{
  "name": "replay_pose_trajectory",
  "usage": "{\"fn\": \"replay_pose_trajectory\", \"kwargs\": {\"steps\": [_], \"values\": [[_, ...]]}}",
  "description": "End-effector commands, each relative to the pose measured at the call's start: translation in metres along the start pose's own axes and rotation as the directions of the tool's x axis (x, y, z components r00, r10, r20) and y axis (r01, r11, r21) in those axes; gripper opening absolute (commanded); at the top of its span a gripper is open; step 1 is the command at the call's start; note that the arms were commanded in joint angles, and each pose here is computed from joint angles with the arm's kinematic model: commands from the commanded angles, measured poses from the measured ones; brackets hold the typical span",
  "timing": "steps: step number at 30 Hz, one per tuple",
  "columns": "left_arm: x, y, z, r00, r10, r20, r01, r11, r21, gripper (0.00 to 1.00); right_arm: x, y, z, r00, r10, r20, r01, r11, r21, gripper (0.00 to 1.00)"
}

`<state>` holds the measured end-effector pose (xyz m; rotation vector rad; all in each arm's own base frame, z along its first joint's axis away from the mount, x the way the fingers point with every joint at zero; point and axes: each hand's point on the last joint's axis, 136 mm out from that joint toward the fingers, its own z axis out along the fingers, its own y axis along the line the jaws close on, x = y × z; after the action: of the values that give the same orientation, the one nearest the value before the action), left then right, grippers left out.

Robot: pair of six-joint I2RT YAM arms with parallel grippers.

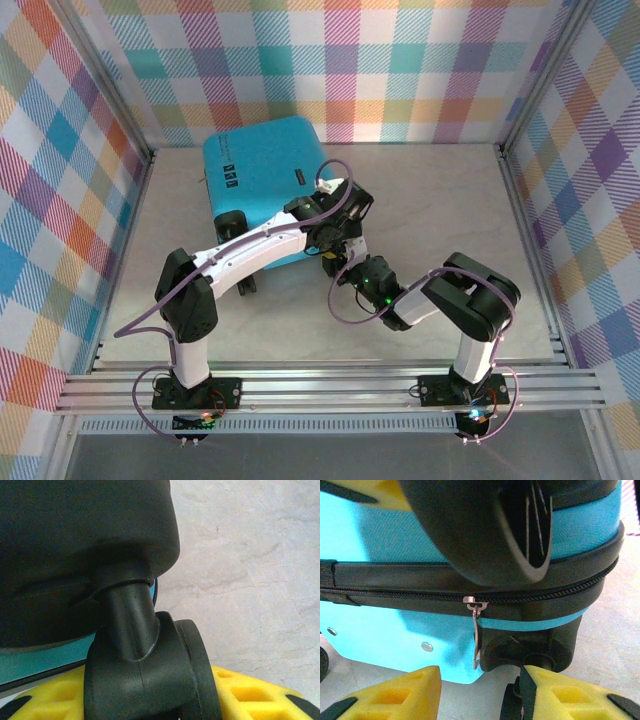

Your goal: Pack the luggage

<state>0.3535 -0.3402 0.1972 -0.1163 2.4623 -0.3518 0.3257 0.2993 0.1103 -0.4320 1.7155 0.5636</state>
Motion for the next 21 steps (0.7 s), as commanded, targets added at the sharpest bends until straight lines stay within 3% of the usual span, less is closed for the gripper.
{"fn": "replay_pose_trajectory", "kwargs": {"steps": [1, 13, 21], "values": [[-0.038, -0.044, -0.038, 0.993, 0.022, 0.117, -0.046, 0.978, 0.202, 0.14, -0.025, -0.002, 0.010, 0.996, -0.002, 0.091, 0.002, 1.000, 0.003, 0.46], [-0.041, -0.044, -0.047, 0.992, 0.012, 0.128, -0.041, 0.974, 0.222, 0.12, -0.042, -0.003, 0.026, 0.990, 0.014, 0.140, -0.015, 1.000, 0.001, 0.41], [-0.042, -0.044, -0.049, 0.991, 0.010, 0.131, -0.040, 0.973, 0.227, 0.12, -0.049, -0.012, 0.029, 0.986, 0.019, 0.166, -0.024, 0.999, 0.031, 0.26]]}}
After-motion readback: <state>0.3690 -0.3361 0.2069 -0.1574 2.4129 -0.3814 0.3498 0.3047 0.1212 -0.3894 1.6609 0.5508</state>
